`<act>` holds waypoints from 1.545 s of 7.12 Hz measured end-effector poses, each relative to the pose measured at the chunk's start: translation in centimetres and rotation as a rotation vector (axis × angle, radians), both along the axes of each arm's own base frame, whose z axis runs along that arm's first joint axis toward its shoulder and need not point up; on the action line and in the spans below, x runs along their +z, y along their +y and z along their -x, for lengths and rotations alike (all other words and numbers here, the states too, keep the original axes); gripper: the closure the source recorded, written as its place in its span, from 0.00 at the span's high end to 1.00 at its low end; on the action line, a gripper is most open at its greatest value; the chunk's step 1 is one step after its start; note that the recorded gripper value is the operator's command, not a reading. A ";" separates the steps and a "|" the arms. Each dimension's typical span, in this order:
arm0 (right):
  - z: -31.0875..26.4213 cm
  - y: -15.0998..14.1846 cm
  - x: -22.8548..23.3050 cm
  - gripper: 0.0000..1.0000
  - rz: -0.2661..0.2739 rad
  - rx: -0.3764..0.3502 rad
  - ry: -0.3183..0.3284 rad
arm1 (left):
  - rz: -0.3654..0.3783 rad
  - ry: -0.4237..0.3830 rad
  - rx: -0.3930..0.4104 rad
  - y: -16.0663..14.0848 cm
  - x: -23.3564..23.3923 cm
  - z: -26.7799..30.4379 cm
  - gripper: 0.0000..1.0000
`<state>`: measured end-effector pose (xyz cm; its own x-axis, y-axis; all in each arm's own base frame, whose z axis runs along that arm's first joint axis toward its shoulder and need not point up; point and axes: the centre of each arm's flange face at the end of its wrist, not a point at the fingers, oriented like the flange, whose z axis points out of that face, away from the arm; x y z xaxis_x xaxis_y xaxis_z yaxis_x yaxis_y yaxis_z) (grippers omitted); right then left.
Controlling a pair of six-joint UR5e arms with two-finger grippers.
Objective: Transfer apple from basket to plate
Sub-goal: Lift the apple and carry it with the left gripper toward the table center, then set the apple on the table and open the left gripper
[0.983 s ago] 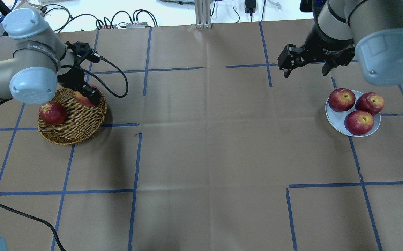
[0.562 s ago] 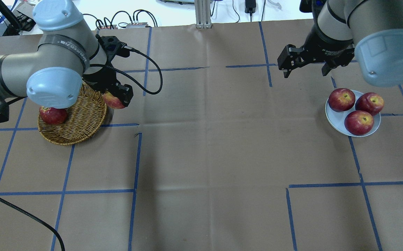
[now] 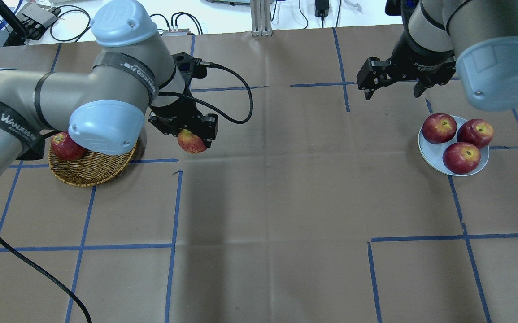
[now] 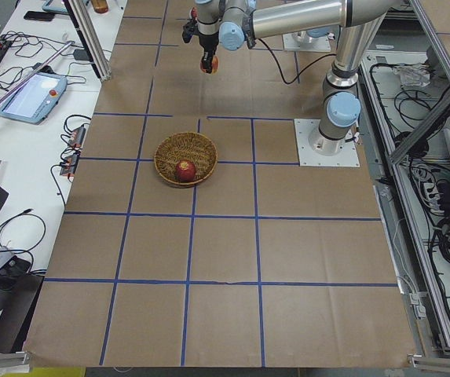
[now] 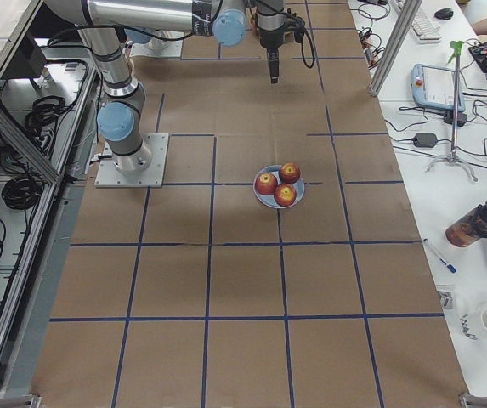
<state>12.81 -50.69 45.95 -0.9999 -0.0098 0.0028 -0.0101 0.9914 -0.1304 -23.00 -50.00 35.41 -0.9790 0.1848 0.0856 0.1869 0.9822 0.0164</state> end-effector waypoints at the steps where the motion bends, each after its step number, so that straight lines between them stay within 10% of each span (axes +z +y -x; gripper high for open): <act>1: 0.0 0.0 -0.1 1.00 -0.001 0.000 0.000 | -0.029 -0.002 0.027 0.5 -1.4 2.3 0.36; 8: 0.1 0.1 -0.3 1.00 0.005 -0.008 0.007 | 0.017 0.036 0.114 -2.9 -15.2 10.9 0.39; 11: 0.0 0.1 0.0 1.00 0.013 -0.013 -0.002 | 0.028 0.035 0.113 -4.2 -17.0 11.9 0.98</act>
